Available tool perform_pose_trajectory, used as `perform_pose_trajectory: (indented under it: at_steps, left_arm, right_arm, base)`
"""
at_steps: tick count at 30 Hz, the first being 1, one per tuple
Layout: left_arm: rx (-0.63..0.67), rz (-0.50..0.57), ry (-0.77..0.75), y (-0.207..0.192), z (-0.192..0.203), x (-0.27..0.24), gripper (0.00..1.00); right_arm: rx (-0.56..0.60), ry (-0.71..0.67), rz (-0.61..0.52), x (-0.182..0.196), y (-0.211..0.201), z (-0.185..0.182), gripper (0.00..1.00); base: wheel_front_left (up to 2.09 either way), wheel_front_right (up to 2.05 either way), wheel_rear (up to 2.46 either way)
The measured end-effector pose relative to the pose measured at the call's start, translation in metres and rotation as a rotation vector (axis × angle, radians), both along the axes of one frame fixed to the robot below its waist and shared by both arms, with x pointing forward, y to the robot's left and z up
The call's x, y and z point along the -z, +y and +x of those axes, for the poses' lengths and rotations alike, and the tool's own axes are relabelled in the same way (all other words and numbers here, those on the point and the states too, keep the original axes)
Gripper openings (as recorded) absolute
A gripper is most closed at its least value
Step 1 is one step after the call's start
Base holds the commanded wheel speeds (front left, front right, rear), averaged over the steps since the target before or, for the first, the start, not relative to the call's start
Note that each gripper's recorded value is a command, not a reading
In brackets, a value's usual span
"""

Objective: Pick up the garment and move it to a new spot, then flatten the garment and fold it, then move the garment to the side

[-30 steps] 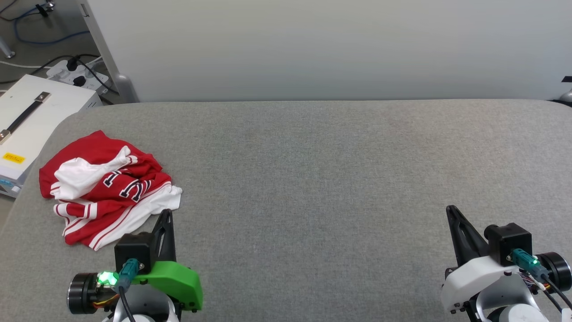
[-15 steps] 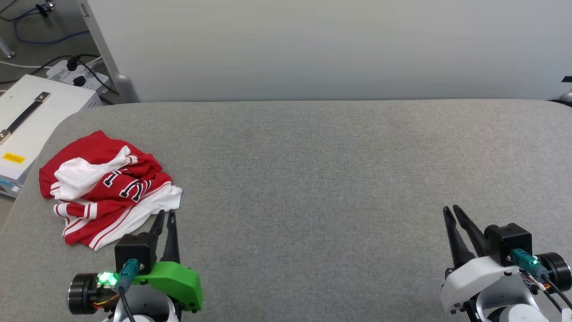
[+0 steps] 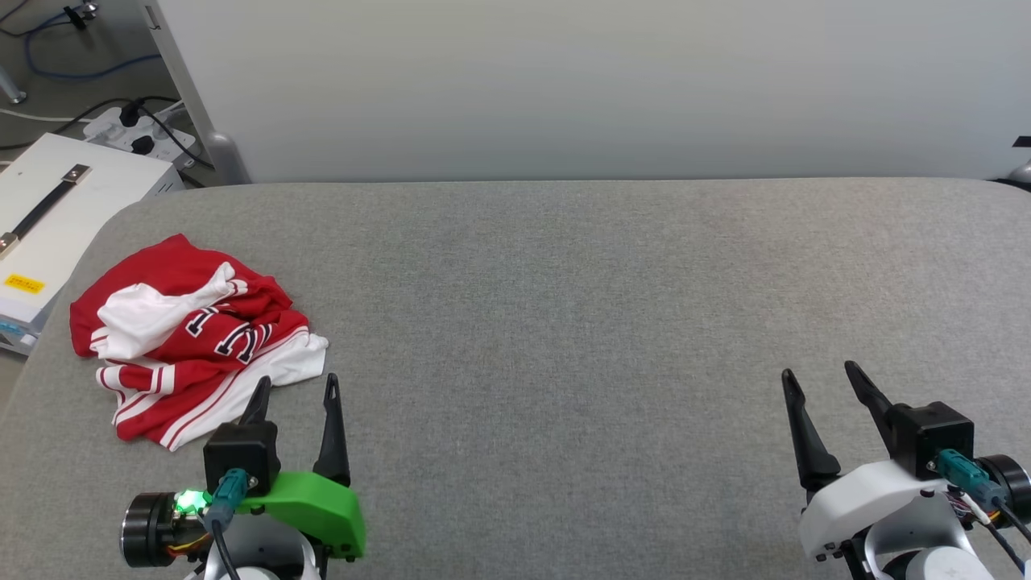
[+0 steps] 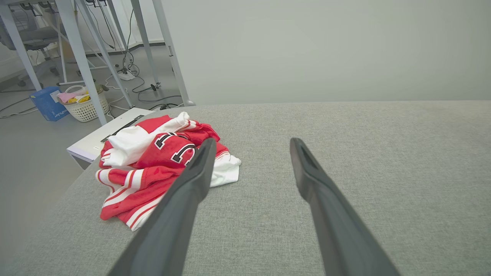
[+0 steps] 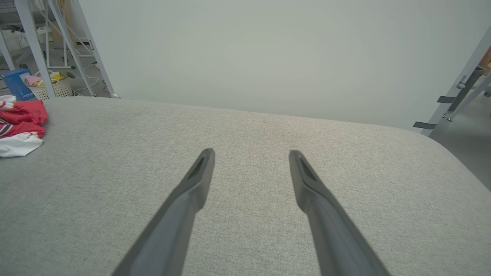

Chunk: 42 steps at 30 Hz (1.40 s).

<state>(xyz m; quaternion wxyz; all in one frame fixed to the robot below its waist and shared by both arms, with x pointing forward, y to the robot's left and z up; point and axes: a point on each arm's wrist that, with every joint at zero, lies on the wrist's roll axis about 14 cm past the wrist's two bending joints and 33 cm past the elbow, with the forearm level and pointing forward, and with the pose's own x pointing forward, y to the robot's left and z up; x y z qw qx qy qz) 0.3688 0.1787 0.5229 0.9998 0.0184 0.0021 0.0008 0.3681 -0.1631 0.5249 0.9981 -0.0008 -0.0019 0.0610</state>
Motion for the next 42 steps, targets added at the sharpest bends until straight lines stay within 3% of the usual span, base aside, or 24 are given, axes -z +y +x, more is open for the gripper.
perform_pose_trajectory:
  at_steps: [42]
  left_arm:
    - [0.000, -0.024, -0.064, -0.004, 0.001, -0.004, 1.00]
  right_arm:
    - [0.007, -0.095, 0.106, -0.016, -0.002, 0.001, 1.00]
  base:
    - [0.00, 0.00, 0.00]
